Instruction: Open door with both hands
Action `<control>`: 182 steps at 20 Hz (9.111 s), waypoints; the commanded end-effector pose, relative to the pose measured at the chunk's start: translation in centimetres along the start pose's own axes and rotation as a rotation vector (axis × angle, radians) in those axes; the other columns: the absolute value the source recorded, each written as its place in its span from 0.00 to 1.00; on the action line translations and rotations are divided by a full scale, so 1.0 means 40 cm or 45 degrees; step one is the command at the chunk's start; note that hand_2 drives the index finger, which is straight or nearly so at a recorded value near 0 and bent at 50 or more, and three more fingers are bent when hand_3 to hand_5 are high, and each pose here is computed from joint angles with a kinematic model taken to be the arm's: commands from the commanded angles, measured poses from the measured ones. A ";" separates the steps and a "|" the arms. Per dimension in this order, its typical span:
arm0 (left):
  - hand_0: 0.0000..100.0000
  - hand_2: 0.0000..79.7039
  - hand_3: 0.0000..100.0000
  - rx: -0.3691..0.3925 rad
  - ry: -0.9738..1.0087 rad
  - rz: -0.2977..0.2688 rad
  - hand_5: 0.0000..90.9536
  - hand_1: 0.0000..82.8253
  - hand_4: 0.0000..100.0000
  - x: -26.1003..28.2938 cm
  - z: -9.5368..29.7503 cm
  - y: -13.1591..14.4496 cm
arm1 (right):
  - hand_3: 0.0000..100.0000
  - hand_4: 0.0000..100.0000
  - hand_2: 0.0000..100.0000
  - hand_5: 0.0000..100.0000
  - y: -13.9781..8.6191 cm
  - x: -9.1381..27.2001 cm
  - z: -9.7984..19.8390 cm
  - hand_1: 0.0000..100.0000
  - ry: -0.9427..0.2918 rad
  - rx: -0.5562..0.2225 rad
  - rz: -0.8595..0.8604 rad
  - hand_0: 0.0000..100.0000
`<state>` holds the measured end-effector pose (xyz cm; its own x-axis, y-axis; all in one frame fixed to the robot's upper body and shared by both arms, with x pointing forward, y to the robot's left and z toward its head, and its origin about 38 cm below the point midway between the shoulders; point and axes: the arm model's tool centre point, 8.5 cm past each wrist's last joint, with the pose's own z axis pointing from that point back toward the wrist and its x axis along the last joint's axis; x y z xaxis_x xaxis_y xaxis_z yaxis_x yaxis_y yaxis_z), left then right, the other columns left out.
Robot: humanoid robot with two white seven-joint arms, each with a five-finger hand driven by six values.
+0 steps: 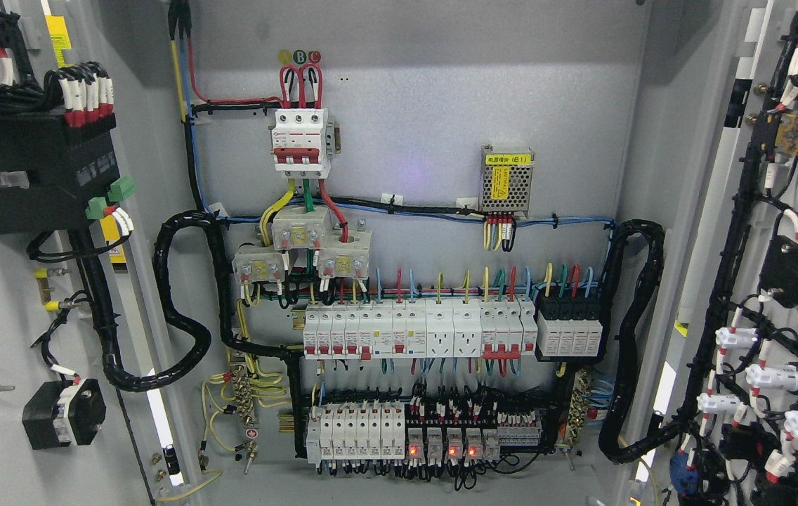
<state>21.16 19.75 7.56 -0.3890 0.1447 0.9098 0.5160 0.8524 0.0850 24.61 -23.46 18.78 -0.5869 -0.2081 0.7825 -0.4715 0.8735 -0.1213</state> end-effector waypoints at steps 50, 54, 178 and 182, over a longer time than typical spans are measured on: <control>0.12 0.00 0.00 0.481 0.152 -0.233 0.00 0.67 0.00 0.158 0.191 0.469 | 0.00 0.00 0.04 0.00 -0.202 0.128 0.088 0.50 -0.135 -0.424 0.169 0.00; 0.12 0.00 0.00 0.487 0.155 -0.238 0.00 0.67 0.00 0.156 0.196 0.487 | 0.00 0.00 0.04 0.00 -0.214 0.138 0.093 0.50 -0.139 -0.436 0.192 0.00; 0.12 0.00 0.00 0.679 2.331 0.430 0.00 0.67 0.00 -0.536 0.828 -0.142 | 0.00 0.00 0.04 0.00 0.262 -0.443 1.159 0.50 2.360 -0.523 -0.503 0.00; 0.12 0.00 0.00 0.675 2.348 0.437 0.00 0.67 0.00 -0.534 0.834 -0.141 | 0.00 0.00 0.04 0.00 0.293 -0.455 1.160 0.50 2.492 -0.387 -0.519 0.00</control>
<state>7.38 27.95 -25.53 0.9455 -0.0039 0.3257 -0.0077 0.9994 0.0344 6.70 -30.39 -23.21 0.8616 0.0517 0.5049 -0.1325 0.9832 0.1255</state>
